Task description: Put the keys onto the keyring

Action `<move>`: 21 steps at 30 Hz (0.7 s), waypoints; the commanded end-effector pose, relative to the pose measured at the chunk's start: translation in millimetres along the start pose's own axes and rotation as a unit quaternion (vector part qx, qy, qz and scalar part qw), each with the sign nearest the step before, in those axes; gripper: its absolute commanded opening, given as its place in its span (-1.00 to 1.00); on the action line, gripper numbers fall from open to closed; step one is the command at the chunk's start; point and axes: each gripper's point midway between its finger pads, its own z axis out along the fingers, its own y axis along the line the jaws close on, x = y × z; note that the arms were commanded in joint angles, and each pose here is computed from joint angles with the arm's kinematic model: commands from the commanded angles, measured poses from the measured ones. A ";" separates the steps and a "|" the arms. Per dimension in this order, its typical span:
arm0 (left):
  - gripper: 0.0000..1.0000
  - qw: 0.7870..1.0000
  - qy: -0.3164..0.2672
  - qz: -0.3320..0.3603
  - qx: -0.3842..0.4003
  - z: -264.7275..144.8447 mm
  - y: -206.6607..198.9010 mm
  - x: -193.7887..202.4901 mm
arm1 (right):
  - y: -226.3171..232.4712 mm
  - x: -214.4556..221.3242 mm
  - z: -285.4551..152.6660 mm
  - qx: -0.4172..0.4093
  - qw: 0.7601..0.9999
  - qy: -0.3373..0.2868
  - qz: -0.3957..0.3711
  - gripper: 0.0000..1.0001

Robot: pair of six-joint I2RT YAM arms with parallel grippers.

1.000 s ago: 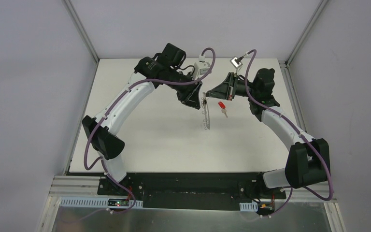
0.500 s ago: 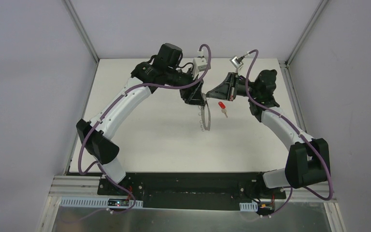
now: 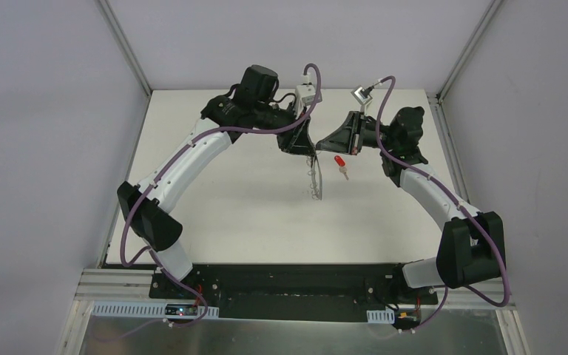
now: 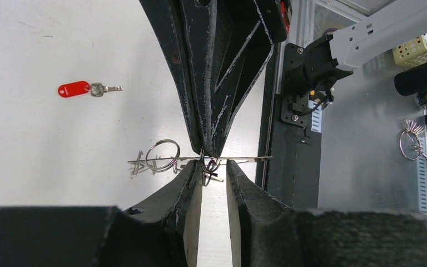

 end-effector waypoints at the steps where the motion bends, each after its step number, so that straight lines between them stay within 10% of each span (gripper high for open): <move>1: -0.59 1.000 -0.017 0.008 0.022 -6.5 -12.6 -9.6 | 16.2 -7.1 -1.6 -0.017 0.999 -0.007 -0.049 -1.00; 21: -1.00 0.998 -0.021 -0.049 0.042 -5.3 -20.3 -16.8 | 14.9 1.4 -5.6 -0.015 0.997 0.004 -0.082 -1.00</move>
